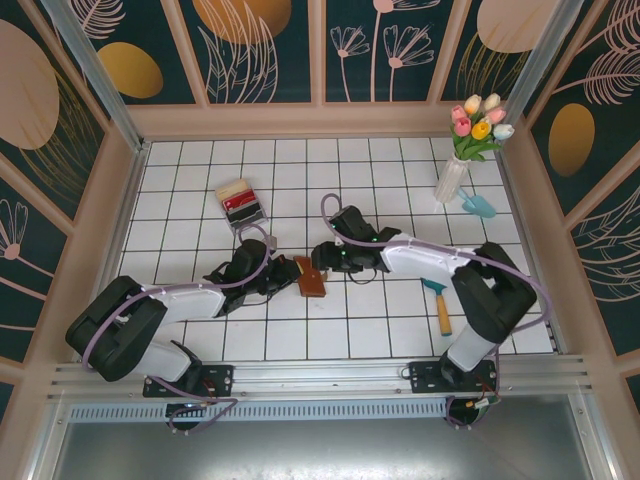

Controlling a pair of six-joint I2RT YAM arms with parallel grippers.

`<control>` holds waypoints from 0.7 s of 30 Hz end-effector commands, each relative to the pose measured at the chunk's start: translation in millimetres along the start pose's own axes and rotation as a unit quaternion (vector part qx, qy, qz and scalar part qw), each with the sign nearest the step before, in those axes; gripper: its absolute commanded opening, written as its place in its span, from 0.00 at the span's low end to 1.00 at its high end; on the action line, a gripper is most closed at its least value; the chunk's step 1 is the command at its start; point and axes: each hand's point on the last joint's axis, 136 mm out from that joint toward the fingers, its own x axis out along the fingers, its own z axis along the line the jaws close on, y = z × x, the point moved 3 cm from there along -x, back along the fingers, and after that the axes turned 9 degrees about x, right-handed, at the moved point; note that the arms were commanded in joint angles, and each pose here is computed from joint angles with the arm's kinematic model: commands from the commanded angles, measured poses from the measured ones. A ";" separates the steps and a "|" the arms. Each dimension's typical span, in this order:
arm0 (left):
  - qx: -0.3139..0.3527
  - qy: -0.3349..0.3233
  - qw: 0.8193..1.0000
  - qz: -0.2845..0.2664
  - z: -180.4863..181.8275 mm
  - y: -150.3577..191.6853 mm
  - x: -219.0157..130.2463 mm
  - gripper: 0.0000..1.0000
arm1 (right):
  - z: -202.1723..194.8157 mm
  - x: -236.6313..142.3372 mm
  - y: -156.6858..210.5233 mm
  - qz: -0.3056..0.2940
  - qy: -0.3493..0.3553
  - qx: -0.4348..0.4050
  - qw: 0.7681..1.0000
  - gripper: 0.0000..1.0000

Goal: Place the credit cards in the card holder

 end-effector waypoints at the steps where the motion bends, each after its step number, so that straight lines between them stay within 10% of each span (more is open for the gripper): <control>1: 0.013 0.013 1.000 -0.003 -9.7 -5.2 -1.3 0.08 | -11.9 14.1 5.8 0.020 0.035 0.003 0.999 0.50; 10: 0.015 -0.015 1.000 -0.005 -0.1 -3.2 -5.3 0.21 | -12.6 -3.4 0.2 -0.007 0.022 0.004 1.000 0.00; 14: 0.021 -0.072 0.997 -0.009 12.5 -4.9 -9.8 0.59 | 5.6 -23.4 -2.0 -0.012 -0.039 -0.001 0.999 0.00; 21: 0.060 -0.080 0.995 0.007 -7.8 -7.1 -5.7 0.72 | 31.6 -44.0 -1.4 -0.008 -0.110 -0.008 0.994 0.00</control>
